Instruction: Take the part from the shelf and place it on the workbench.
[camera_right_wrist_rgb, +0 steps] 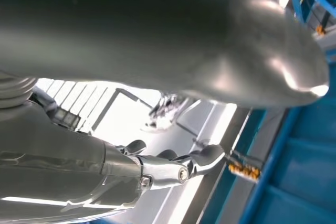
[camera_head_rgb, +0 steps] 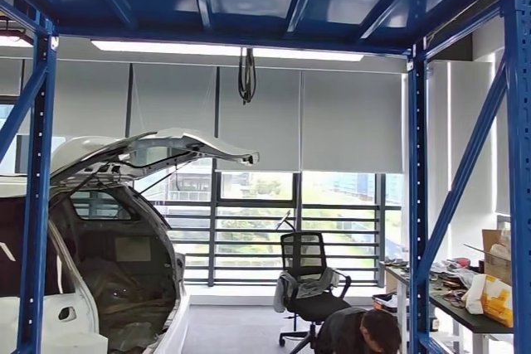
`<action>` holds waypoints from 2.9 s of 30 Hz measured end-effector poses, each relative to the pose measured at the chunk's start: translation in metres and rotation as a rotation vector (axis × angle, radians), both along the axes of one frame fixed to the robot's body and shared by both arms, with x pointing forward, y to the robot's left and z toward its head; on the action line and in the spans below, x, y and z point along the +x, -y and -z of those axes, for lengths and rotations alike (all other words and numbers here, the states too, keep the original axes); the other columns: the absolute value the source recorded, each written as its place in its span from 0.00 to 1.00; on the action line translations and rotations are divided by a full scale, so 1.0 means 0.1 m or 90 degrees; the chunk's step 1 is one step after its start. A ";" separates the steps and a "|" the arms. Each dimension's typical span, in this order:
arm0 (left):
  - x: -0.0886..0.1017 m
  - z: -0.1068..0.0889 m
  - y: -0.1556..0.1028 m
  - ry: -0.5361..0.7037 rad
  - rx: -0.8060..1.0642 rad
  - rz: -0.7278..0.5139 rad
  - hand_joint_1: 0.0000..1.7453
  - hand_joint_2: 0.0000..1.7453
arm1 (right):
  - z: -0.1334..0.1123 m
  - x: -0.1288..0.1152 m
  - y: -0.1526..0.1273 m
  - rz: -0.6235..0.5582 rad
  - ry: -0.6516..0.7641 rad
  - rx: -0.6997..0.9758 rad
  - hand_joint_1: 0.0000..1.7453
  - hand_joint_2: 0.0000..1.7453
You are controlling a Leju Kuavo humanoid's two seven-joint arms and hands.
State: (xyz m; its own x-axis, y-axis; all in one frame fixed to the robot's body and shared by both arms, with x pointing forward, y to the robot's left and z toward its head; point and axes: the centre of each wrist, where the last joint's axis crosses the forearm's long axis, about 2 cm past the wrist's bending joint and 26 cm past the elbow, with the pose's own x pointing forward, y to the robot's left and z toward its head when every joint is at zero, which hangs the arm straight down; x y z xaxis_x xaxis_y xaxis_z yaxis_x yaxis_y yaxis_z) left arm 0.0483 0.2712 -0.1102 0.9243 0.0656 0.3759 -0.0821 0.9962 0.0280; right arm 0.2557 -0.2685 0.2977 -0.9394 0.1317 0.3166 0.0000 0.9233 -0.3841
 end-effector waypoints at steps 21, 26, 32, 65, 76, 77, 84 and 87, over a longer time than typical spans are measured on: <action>0.01 0.00 -0.13 0.013 0.019 0.015 0.00 0.00 | 0.11 -0.04 -0.01 0.001 -0.003 0.058 0.00 0.00; -0.03 0.01 -0.19 0.009 0.028 0.015 0.00 0.00 | 0.17 -0.06 -0.02 0.001 -0.015 0.066 0.00 0.00; -0.02 0.01 -0.22 0.011 0.033 0.014 0.00 0.00 | 0.20 -0.06 0.00 0.008 -0.024 0.074 0.00 0.00; -0.06 0.01 -0.09 0.017 0.002 -0.070 0.00 0.00 | 0.49 0.39 0.75 0.220 -0.351 -0.203 0.00 0.00; -0.01 0.00 -0.04 0.028 -0.011 -0.049 0.00 0.00 | 0.67 0.76 1.01 0.422 -0.391 -0.456 0.00 0.75; 0.00 0.00 -0.04 0.029 -0.011 -0.047 0.00 0.00 | 0.71 0.78 1.01 0.428 -0.395 -0.475 0.00 0.75; 0.03 0.00 -0.02 0.031 -0.013 -0.030 0.00 0.00 | 1.02 1.00 0.80 0.399 -0.422 -0.600 0.00 1.00; 0.04 0.00 0.00 0.030 -0.017 -0.023 0.00 0.00 | 1.13 1.09 0.61 0.376 -0.424 -0.635 0.00 1.00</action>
